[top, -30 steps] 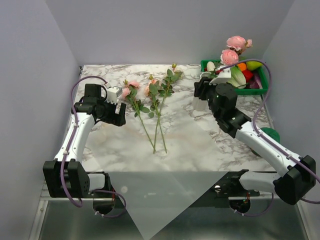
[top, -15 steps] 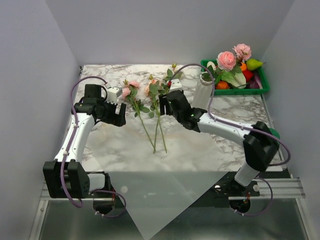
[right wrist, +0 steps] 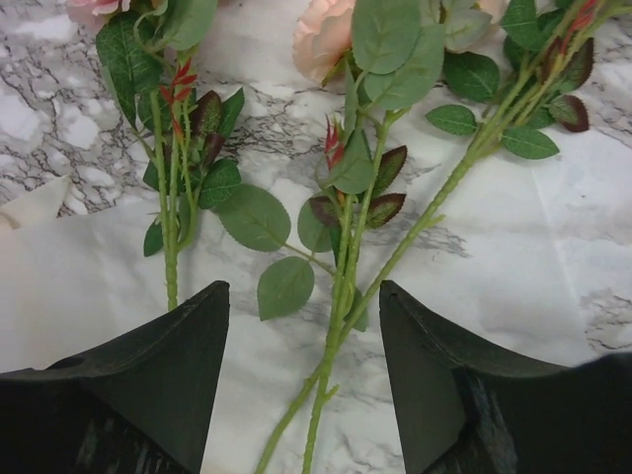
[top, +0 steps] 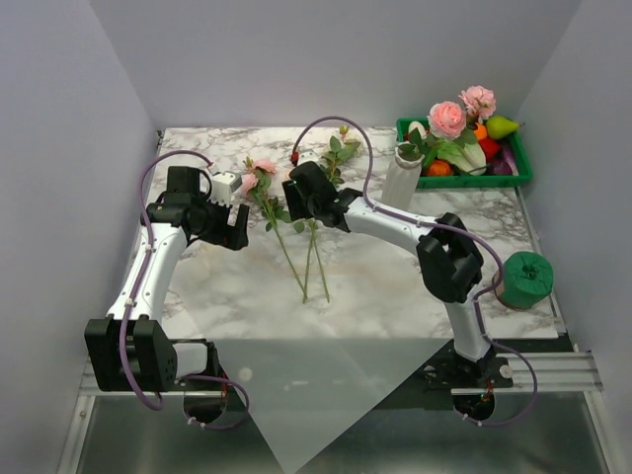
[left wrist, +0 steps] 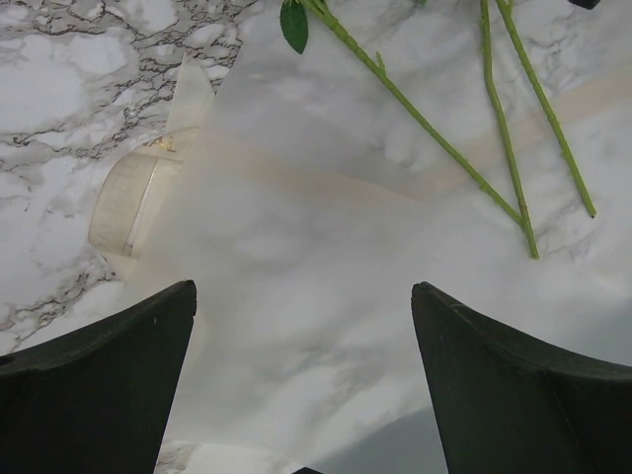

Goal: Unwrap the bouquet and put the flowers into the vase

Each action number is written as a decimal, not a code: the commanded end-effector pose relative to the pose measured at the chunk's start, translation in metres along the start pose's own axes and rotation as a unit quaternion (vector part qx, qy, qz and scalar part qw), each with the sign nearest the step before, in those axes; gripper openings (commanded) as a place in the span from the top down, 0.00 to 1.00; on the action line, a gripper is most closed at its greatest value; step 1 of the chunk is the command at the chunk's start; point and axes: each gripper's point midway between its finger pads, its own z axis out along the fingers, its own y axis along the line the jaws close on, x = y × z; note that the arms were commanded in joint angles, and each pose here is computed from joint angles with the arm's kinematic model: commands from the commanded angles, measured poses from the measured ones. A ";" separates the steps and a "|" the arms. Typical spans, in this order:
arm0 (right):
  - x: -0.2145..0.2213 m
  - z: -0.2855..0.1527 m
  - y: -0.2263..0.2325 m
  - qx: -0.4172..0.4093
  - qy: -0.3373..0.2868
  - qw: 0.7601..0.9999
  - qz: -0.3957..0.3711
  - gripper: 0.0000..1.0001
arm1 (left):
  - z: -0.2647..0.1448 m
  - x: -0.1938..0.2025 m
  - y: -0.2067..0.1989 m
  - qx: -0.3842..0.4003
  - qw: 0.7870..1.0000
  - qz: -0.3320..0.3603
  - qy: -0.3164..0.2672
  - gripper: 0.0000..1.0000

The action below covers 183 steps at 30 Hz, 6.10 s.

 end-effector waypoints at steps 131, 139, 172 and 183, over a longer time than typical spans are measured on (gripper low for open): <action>-0.198 -0.304 -0.175 0.113 -0.463 0.876 0.078 0.42 | -0.029 0.009 -0.005 0.070 0.997 0.005 -0.027 0.01; -0.142 -0.230 -0.089 0.052 -0.310 0.949 0.010 0.36 | -0.029 0.005 -0.004 0.064 0.997 -0.009 -0.031 0.01; 0.017 0.032 -0.036 0.062 0.157 0.974 0.148 0.30 | -0.036 0.010 -0.005 0.053 0.998 0.014 -0.038 0.01; 0.042 0.043 -0.045 0.080 0.185 0.968 0.147 0.34 | -0.038 0.008 -0.005 0.053 0.998 0.018 -0.042 0.01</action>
